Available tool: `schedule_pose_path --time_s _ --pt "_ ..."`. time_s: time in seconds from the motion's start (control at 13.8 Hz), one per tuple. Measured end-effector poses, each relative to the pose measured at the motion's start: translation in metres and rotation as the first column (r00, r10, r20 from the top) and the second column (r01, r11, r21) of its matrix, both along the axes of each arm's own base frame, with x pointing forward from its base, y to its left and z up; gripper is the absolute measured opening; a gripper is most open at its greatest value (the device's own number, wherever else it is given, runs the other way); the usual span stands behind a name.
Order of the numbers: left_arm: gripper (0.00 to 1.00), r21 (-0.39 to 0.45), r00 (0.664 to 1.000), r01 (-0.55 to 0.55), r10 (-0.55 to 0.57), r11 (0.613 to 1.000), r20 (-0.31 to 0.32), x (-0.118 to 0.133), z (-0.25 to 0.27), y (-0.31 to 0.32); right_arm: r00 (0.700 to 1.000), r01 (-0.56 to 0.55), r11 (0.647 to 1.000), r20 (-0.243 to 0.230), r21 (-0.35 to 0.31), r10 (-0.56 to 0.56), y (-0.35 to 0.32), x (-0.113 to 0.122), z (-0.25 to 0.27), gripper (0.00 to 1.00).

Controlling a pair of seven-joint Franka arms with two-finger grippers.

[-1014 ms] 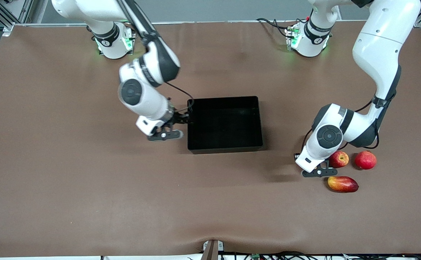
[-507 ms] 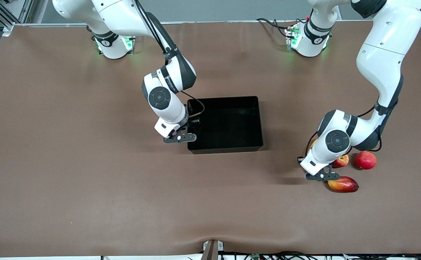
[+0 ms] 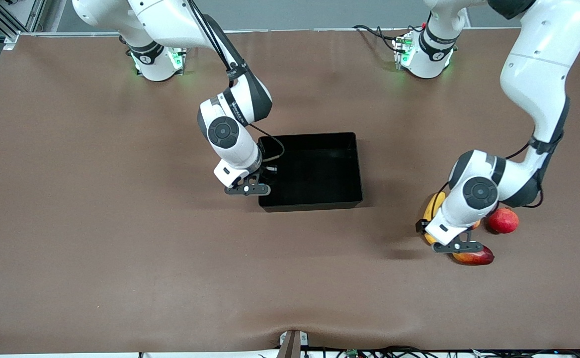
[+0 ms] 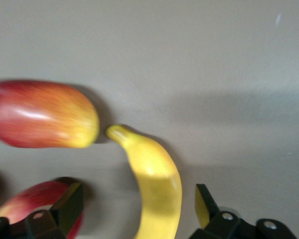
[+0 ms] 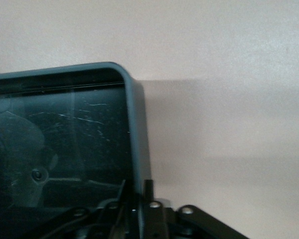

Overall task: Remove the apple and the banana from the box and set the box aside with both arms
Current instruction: 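Drag the black box aside with the right gripper while the left gripper withdraws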

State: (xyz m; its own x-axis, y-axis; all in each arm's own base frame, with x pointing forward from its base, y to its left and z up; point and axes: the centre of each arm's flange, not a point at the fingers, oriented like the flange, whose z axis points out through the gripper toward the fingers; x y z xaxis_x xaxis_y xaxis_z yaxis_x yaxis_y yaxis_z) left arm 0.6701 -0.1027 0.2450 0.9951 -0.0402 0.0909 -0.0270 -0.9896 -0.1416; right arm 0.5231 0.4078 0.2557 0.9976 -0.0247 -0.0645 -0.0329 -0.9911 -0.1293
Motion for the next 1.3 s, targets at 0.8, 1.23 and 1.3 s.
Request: schedule_pose_path --time_s 0.8,1.23,1.3 --pt "1.00 0.040 0.998 -0.058 0.059 0.997 -0.013 -0.054 0.328 -0.038 0.987 0.020 0.981 -0.152 -0.192 -0.049 -0.170 0.070 0.145 0.06" --pt "1.00 -0.104 0.998 -0.065 0.064 0.992 -0.022 -0.096 0.408 0.012 0.984 -0.041 0.988 -0.175 -0.152 0.014 -0.394 0.104 0.140 0.06" --pt "1.00 -0.100 0.997 -0.067 0.064 0.993 -0.035 -0.104 0.415 0.015 0.985 -0.046 0.989 -0.171 -0.143 0.021 -0.423 0.105 0.136 0.06"
